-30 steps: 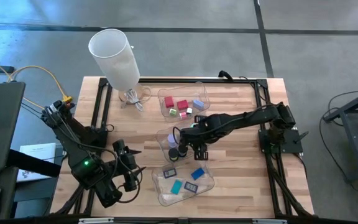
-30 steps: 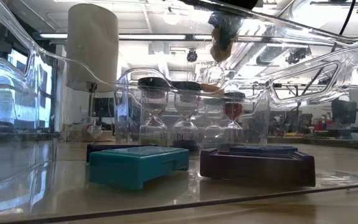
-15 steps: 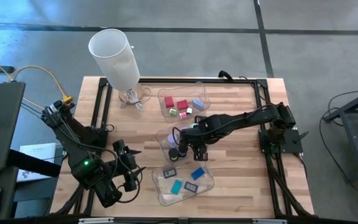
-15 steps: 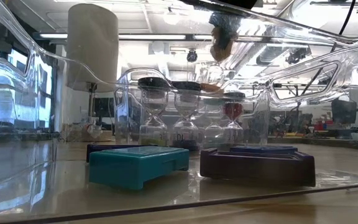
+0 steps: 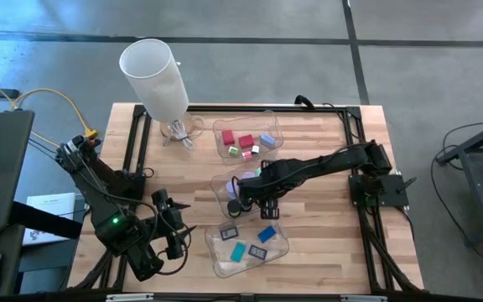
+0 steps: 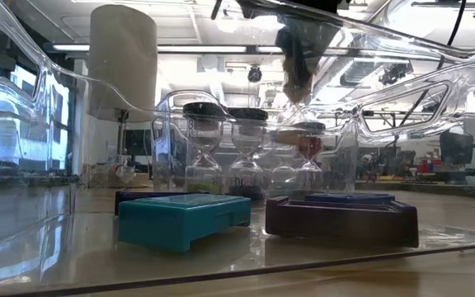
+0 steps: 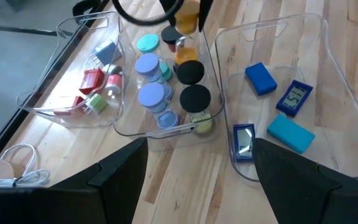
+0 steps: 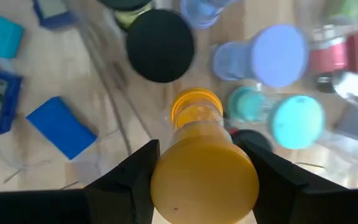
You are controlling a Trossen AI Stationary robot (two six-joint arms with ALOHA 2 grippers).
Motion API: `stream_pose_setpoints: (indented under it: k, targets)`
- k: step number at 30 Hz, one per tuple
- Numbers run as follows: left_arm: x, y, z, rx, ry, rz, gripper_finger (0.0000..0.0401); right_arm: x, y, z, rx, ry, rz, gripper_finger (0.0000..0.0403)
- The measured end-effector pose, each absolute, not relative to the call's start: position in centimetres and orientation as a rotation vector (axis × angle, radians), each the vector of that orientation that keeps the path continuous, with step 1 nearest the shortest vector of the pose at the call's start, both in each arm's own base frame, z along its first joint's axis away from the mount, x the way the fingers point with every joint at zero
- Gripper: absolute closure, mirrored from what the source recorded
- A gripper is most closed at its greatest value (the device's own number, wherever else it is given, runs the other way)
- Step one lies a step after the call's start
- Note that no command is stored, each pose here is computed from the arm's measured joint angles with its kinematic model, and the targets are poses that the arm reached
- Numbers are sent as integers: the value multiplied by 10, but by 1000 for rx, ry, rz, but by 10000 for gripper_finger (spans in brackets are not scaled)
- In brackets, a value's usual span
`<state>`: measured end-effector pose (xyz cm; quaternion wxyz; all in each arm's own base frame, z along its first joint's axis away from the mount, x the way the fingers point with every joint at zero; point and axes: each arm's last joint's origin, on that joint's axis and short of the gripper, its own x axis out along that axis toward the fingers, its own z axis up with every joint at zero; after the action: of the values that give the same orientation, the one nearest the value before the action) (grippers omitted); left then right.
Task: Pick & Place Office items
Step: Put the yellow hourglass into the middle transparent bin
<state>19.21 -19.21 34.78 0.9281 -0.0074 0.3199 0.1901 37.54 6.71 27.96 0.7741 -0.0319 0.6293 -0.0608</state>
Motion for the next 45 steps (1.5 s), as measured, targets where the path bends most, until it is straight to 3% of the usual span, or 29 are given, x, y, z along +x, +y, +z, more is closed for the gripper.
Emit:
stream_pose_setpoints:
  k: [45]
  targets:
    - [185, -201, 349, -37, 643, 353, 119, 400, 60, 241, -37, 1421, -43, 218]
